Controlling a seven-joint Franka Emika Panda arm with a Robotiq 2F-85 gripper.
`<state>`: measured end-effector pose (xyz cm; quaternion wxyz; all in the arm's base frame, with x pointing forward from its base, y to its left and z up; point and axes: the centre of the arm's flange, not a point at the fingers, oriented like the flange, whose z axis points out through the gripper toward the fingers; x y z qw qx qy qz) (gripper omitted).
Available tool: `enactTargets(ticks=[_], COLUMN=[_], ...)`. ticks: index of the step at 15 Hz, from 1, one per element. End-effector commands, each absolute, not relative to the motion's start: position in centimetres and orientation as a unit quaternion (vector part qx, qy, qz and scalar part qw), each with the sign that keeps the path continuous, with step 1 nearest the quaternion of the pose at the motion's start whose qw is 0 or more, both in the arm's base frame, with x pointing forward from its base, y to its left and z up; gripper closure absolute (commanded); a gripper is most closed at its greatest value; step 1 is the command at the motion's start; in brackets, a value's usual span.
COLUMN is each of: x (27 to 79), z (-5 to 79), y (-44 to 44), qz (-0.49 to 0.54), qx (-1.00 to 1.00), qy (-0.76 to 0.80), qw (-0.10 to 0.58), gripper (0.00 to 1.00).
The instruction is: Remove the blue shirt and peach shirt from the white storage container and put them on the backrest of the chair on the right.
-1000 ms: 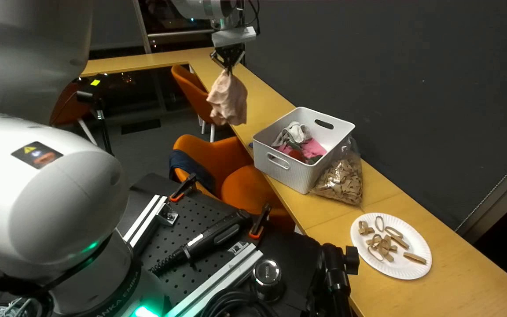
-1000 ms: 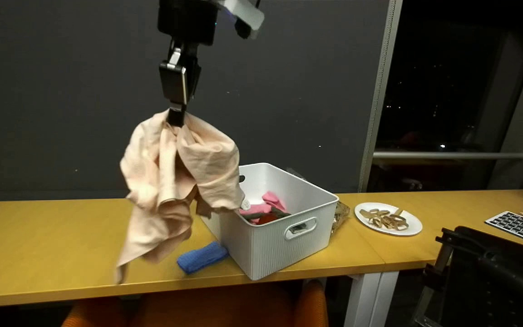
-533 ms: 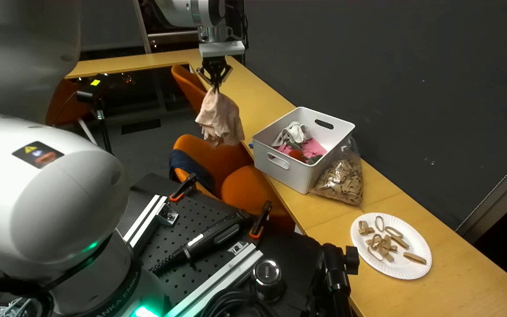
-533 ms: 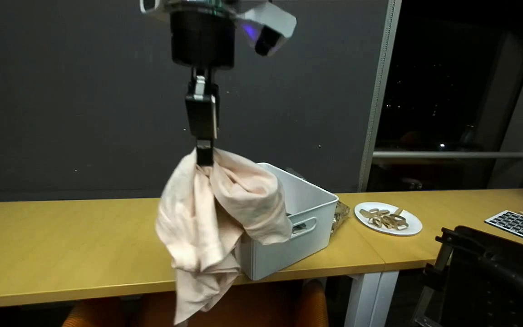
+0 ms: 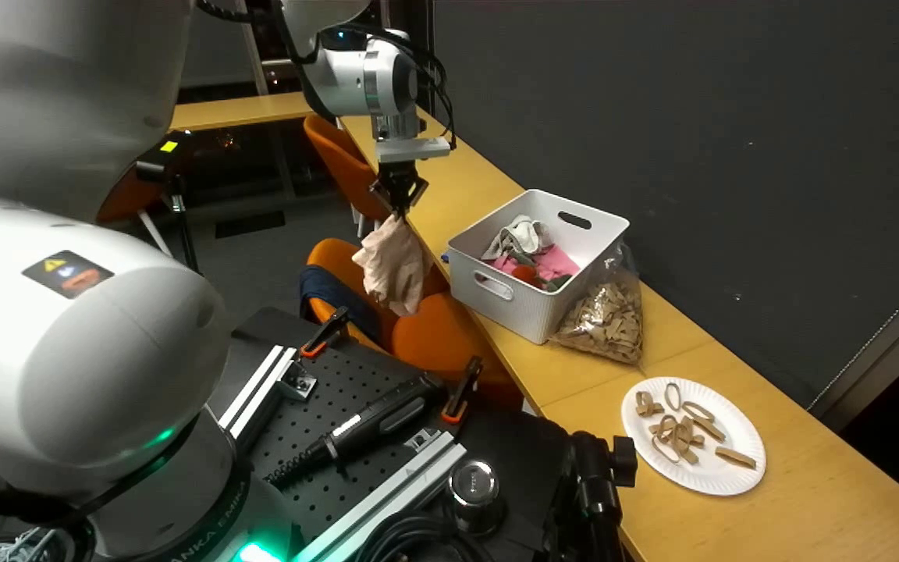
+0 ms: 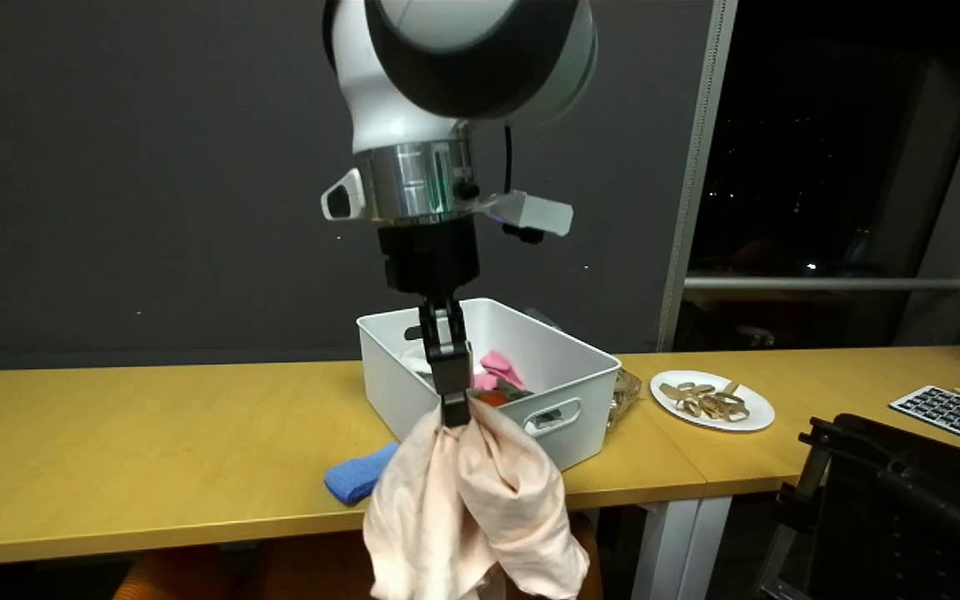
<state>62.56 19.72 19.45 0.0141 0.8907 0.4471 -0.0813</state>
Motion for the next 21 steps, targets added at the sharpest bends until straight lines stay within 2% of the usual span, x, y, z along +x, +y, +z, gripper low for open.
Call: enactTargets(ticks=[1,11,21], x=[61.7,55.6,53.3], z=[17.3,15.0,11.8], y=[21.4,31.6,41.0], qz=[-0.119,-0.210,-0.174], qx=[0.866,0.775,0.691], qy=[0.485,0.595,0.698], qw=[0.007,-0.043,-0.078], gripper=[0.99,0.99,0.99])
